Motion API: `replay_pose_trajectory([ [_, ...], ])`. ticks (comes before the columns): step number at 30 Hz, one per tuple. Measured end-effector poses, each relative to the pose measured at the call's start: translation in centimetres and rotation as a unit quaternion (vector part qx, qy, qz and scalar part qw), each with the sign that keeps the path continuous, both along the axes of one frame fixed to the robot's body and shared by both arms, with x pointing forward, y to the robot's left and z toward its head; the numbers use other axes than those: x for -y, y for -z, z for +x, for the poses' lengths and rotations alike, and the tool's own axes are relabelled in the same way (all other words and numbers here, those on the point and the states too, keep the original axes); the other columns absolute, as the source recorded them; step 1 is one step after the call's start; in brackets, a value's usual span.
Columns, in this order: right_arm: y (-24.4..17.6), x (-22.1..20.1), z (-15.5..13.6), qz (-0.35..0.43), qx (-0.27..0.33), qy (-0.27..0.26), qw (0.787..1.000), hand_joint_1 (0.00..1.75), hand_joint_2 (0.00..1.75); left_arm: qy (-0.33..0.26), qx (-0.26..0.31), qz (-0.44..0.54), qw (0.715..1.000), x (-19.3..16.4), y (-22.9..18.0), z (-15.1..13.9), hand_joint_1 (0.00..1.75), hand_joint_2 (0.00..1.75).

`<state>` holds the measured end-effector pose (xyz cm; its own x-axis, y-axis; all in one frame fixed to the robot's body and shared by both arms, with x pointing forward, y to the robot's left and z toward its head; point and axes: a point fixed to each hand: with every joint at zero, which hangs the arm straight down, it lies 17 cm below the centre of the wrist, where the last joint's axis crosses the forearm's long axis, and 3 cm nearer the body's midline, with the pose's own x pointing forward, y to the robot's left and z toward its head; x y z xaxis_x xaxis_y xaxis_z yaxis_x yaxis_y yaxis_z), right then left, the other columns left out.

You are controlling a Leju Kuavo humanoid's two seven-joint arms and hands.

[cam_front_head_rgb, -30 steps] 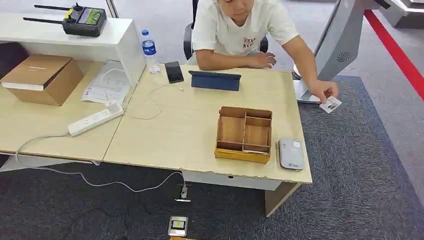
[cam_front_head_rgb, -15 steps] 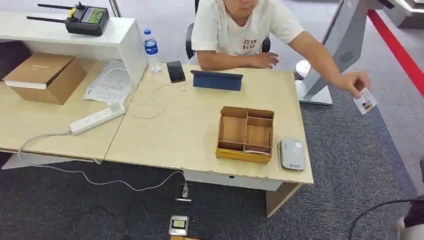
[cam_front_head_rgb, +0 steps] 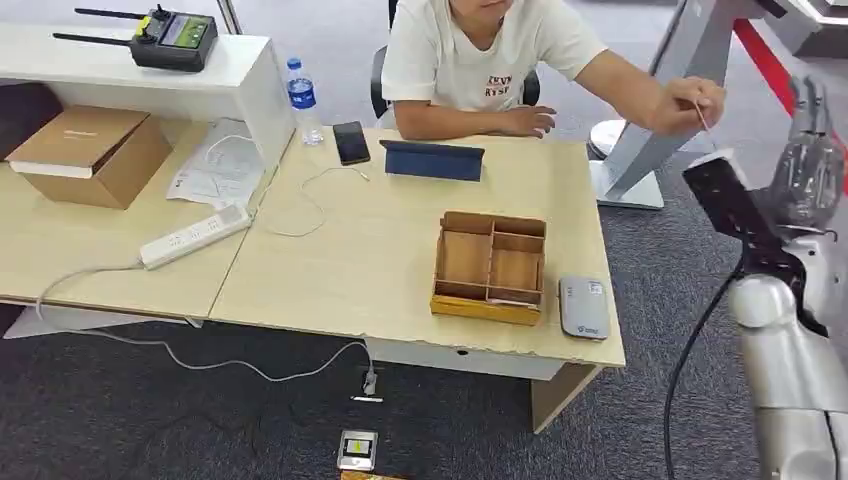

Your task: Pass the card to the sensor for recognition and then transmit it.

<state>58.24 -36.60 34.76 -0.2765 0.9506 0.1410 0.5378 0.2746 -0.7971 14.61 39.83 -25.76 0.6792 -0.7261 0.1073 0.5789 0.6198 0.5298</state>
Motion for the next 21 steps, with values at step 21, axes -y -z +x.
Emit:
replay_pose_trajectory([
  [21, 3.6, -8.4, 4.9, -0.091, -0.067, -0.055, 0.992, 0.00, 1.75, -0.009, -0.006, 0.005, 1.000, -0.3, 0.0, -0.3, 0.00, 0.00],
])
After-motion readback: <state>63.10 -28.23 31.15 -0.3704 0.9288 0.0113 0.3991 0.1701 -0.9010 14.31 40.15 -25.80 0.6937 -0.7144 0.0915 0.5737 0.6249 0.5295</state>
